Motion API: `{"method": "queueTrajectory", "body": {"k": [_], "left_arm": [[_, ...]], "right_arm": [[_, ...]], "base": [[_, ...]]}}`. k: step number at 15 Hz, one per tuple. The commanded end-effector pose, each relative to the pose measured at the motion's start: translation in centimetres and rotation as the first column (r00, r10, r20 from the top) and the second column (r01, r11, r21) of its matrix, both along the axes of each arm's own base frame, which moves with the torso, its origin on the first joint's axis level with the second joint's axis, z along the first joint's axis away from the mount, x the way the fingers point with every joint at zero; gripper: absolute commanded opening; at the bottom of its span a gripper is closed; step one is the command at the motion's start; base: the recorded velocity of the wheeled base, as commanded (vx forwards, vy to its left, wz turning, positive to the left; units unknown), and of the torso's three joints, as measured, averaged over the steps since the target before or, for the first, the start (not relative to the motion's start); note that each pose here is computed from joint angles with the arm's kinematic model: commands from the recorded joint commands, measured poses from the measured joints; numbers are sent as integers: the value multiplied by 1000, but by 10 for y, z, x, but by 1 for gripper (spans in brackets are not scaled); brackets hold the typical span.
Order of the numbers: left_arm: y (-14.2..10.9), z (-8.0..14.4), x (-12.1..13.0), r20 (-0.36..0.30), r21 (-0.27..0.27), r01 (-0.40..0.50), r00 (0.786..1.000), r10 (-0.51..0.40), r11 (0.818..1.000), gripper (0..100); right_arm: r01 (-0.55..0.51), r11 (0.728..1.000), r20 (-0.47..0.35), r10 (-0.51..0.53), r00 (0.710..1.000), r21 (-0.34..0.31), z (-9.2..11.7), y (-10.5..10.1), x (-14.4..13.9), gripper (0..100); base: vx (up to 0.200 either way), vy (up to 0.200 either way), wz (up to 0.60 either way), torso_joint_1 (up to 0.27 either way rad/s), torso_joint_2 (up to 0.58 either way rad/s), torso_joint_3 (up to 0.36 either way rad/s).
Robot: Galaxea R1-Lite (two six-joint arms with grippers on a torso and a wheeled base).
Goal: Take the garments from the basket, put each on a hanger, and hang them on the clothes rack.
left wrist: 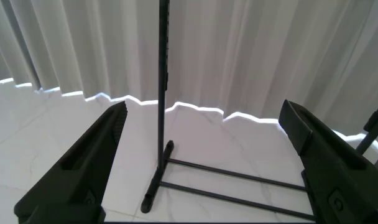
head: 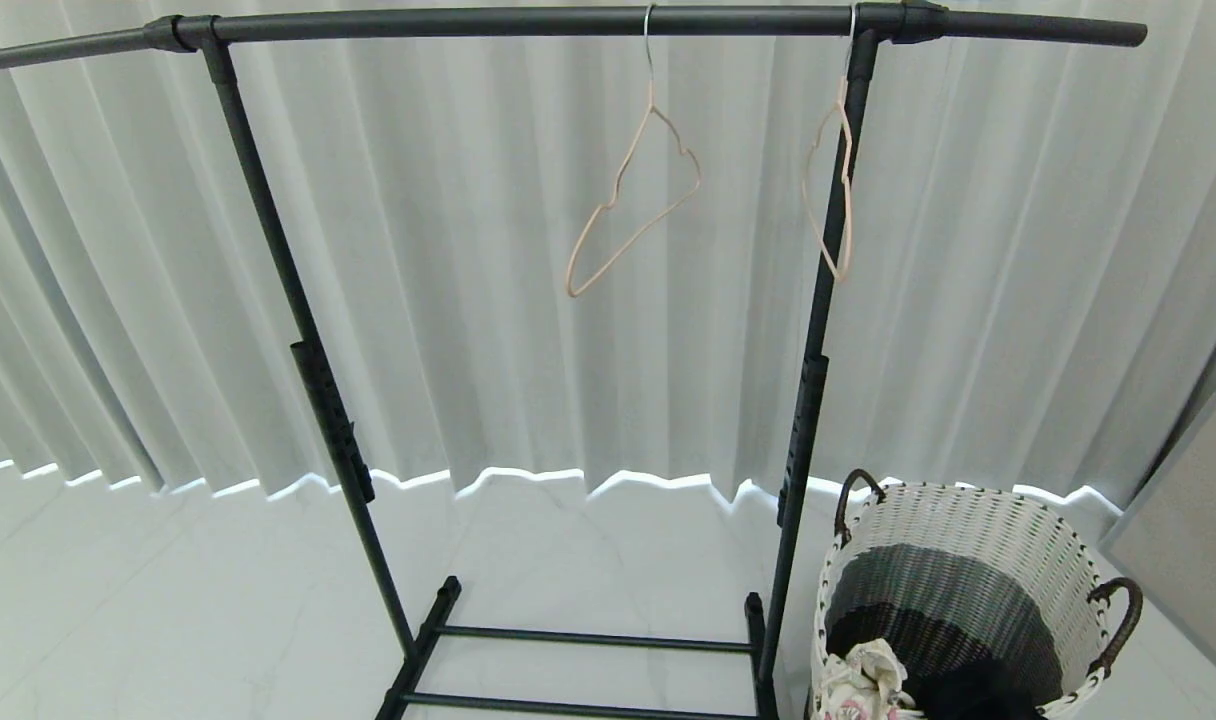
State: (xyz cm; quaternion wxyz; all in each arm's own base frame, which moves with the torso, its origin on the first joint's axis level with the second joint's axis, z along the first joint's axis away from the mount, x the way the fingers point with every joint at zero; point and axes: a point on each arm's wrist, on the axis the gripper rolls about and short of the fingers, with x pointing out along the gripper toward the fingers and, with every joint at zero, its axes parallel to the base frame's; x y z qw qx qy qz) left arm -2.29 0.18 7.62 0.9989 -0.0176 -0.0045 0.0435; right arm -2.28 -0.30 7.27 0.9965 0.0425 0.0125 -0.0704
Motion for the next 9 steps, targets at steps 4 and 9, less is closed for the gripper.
{"method": "queueTrajectory", "body": {"k": [4, 9], "left_arm": [[0, 0, 0, 0, 3, -2, 1000, 2, 1000, 100], [0, 0, 0, -2, 10, 0, 1000, 0, 1000, 100]], "right_arm": [[-2, 1000, 0, 2, 1000, -4, 0, 0, 0, 100], [-2, 1000, 0, 2, 1000, -3, 0, 0, 0, 100]], "base": [[0, 0, 0, 0, 0, 0], [0, 0, 0, 0, 0, 0]]}}
